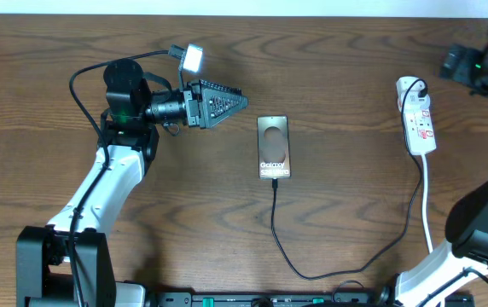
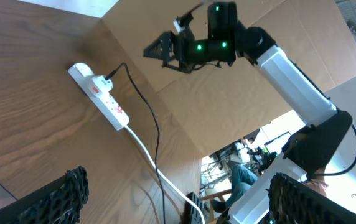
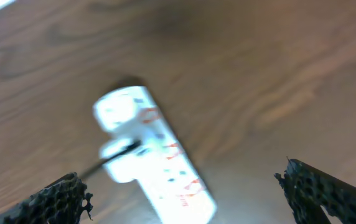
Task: Plug charger to phone and switch on socket
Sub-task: 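Release the phone and move the right gripper to the power strip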
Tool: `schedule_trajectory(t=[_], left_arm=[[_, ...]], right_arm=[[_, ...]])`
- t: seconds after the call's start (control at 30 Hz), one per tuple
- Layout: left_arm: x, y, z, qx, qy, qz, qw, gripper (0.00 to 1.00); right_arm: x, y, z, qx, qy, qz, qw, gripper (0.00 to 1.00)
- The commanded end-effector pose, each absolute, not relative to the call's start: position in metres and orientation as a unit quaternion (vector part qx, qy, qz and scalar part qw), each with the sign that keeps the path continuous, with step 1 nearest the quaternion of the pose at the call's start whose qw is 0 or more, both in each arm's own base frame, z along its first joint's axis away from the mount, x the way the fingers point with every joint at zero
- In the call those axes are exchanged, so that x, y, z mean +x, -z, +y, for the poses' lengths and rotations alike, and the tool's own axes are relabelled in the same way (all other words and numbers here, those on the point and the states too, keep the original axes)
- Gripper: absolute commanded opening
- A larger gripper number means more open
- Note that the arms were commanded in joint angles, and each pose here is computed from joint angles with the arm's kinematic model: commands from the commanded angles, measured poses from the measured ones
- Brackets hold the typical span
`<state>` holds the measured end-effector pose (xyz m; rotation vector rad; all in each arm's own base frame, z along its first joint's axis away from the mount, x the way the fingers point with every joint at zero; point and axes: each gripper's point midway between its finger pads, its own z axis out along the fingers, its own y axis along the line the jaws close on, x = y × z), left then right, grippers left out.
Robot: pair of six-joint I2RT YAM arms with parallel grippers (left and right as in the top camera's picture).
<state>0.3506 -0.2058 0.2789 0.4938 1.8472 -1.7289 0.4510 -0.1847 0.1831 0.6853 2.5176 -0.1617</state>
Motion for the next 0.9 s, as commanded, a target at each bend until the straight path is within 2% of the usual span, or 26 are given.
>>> schedule_trajectory(t=[0.0, 0.3, 0.57, 0.87], left_arm=[[0.348, -0.292, -0.206, 0.205, 0.64, 0.678, 0.297, 0.93], [0.348, -0.292, -0.206, 0.206, 0.64, 0.678, 0.297, 0.93], [0.348, -0.292, -0.206, 0.206, 0.64, 0.678, 0.297, 0.94], [0.348, -0.292, -0.206, 0.206, 0.64, 0.678, 0.297, 0.93]], right_arm=[[0.431, -0.161, -0.211, 0.283, 0.069, 0.929, 0.231, 0.99], [0.388, -0.098, -0.248, 0.368, 0.051, 0.908, 0.193, 0.99], [0.391, -0.047, -0.223, 0.359, -0.035, 0.908, 0.215, 0.99], [0.393, -0.018, -0.218, 0.338, -0.031, 0.905, 0.256, 0.99]])
